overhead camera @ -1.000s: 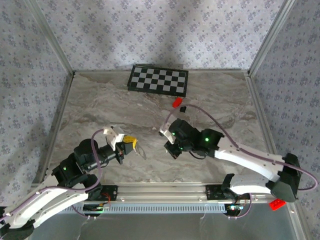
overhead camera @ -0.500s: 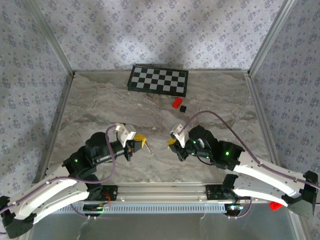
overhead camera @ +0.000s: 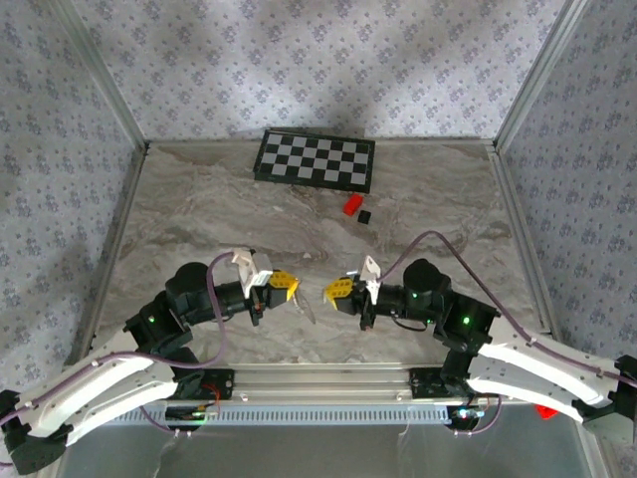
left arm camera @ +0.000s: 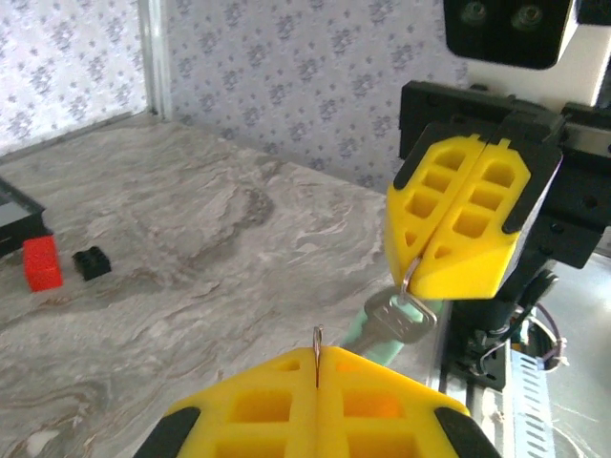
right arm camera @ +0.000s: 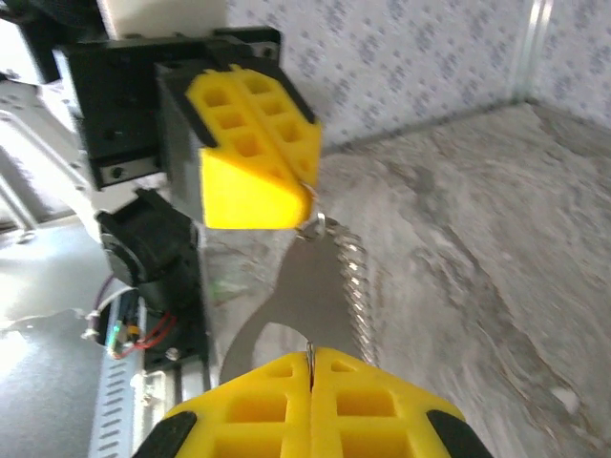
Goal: Put the keys on the keyring
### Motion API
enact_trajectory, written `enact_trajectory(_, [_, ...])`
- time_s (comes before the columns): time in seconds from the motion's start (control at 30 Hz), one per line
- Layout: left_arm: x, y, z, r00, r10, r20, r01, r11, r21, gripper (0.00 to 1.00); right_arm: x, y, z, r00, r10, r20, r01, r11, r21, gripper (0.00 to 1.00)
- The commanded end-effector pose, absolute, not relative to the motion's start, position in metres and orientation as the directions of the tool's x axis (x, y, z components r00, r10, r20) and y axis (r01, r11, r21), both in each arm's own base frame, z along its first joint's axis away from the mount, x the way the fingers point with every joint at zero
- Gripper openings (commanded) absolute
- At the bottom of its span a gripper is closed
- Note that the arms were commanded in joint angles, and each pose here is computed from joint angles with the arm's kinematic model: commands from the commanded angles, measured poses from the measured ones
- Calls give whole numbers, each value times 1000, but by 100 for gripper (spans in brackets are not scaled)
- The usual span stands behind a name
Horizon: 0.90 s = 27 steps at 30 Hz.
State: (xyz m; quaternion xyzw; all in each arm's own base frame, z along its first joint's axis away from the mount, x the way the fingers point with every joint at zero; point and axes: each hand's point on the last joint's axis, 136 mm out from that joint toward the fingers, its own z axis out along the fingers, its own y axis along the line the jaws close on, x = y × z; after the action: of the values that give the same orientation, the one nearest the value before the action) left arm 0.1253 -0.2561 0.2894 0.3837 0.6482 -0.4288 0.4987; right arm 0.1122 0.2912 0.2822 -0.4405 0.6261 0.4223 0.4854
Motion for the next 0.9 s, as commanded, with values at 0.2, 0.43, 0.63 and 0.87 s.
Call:
enact_trajectory(0.2, [97, -259, 341, -115, -31, -993, 977, 179, -119, 0, 86, 298, 323, -24, 21, -999, -991, 132, 27, 0])
enact_trajectory(0.43, [93, -262, 343, -110, -31, -993, 982, 153, -114, 0, 92, 296, 327, 13, 28, -1000, -981, 194, -7, 0])
enact_trajectory(0.63, [92, -266, 342, -109, -25, -994, 985, 132, -111, 0, 95, 297, 327, 30, 26, -999, -975, 219, -23, 0])
enact_trajectory(0.87, [89, -269, 342, -109, -19, -994, 988, 107, -111, 0, 94, 299, 327, 41, 32, -999, -975, 218, -33, 0])
